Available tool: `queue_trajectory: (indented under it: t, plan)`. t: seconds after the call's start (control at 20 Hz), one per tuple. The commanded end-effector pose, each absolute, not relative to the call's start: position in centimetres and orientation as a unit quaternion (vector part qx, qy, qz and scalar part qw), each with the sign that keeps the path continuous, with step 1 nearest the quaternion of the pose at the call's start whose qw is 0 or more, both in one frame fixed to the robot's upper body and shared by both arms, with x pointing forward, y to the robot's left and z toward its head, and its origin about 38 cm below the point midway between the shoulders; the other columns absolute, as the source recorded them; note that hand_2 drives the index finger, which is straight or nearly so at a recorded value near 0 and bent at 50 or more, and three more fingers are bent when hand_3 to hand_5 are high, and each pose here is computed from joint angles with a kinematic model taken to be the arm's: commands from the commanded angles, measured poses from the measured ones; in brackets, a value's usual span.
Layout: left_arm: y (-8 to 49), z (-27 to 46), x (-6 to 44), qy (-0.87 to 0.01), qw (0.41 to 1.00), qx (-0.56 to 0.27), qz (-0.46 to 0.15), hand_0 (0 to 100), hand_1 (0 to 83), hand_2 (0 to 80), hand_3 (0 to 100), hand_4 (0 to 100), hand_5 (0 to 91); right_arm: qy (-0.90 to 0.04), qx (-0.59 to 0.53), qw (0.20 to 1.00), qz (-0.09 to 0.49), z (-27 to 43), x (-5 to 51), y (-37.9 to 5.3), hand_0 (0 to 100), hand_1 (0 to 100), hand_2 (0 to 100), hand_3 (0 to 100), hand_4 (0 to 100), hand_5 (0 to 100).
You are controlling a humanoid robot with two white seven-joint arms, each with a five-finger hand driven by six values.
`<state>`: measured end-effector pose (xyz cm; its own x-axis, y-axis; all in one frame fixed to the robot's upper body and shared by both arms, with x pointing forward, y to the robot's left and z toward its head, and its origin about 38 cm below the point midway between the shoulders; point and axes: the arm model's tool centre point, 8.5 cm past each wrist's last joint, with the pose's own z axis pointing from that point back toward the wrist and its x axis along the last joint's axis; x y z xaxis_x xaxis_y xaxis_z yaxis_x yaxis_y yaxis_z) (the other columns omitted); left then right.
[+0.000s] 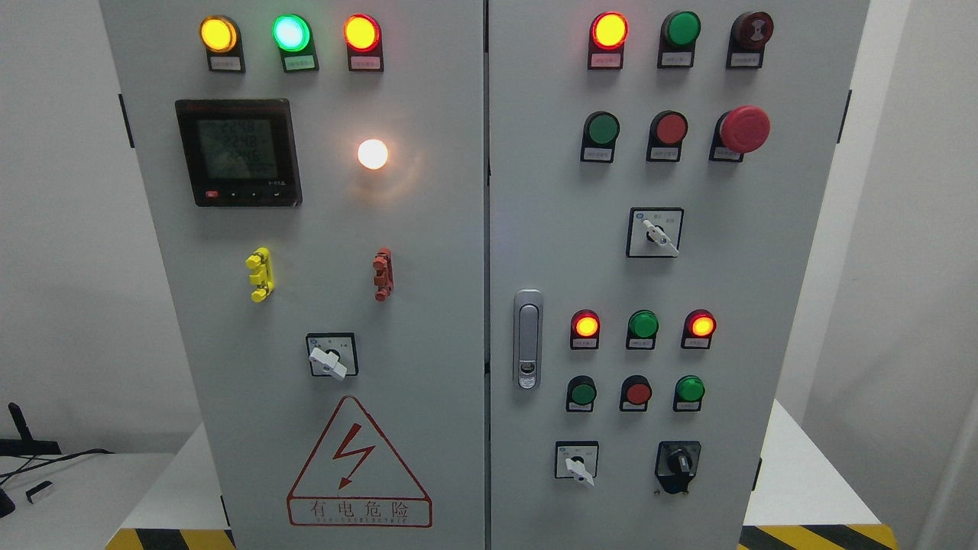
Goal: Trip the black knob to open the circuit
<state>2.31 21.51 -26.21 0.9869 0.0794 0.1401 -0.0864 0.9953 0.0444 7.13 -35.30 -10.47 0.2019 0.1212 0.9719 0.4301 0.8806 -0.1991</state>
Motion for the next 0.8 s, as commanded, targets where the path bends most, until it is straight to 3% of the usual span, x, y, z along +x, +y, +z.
queue_trajectory:
  t: [0.0, 0.75]
  plan:
    - [21.4, -26.2, 2.3, -0.070, 0.997, 0.023, 0.026, 12, 38.9, 0.0, 0, 0, 0.0, -0.750, -0.263, 0.599, -0.096, 0.1, 11.3, -37.9, 24, 65, 31, 63, 67, 77]
    - [21.4, -26.2, 2.4, -0.070, 0.997, 0.023, 0.026, 12, 38.9, 0.0, 0, 0, 0.0, -0.796, -0.235, 0.553, -0.075, 7.6, 17.1, -36.1, 22, 67, 34, 66, 72, 85]
